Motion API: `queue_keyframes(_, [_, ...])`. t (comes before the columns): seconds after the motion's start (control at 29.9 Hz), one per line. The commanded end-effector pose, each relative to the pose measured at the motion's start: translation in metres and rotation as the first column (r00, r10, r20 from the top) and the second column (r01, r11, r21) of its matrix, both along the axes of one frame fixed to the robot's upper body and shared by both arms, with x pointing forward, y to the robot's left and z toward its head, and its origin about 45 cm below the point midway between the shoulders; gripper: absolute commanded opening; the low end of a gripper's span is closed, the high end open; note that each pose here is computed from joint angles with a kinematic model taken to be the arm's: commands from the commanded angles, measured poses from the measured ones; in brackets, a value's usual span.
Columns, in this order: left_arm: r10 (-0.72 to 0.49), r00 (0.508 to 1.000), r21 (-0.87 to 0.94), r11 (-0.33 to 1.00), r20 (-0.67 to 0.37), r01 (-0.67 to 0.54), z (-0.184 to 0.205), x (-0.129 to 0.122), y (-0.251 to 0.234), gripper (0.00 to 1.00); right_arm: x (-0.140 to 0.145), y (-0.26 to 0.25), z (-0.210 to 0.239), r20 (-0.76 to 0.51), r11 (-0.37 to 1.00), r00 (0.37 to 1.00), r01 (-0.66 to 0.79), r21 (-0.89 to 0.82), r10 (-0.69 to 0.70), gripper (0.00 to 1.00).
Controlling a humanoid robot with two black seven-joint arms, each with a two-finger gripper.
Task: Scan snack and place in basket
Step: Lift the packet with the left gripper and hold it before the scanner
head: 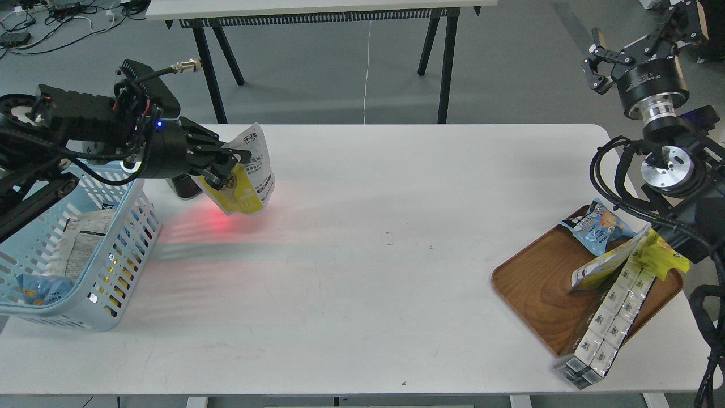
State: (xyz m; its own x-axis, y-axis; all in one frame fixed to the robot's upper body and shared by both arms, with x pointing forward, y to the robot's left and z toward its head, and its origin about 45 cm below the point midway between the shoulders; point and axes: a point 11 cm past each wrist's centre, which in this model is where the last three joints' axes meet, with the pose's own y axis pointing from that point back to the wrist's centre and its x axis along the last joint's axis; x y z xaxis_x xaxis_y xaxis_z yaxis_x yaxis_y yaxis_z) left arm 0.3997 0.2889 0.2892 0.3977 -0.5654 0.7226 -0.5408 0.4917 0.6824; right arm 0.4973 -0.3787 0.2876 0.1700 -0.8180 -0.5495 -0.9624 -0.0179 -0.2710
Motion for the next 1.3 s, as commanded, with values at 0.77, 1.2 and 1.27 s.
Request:
queue_keyframes(0.77, [0.011,1.000,-0.006,1.000,0.006,-0.010,0.002,0.004,0.001,0.00,0.000,0.005,-0.003,-0.004,1.000,1.000,-0.009,0.003,0.009,0.99])
queue_keyframes(1.2, [0.005,1.000,0.005,1.000,0.027,-0.005,0.012,0.000,0.006,0.00,0.000,0.003,-0.001,-0.002,1.000,1.000,-0.005,0.000,0.005,0.99])
queue_keyframes(1.27, [-0.007,0.999,0.002,1.000,0.034,0.007,0.015,-0.001,0.002,0.00,0.000,0.003,-0.001,-0.002,1.000,1.000,-0.005,0.000,0.005,0.99])
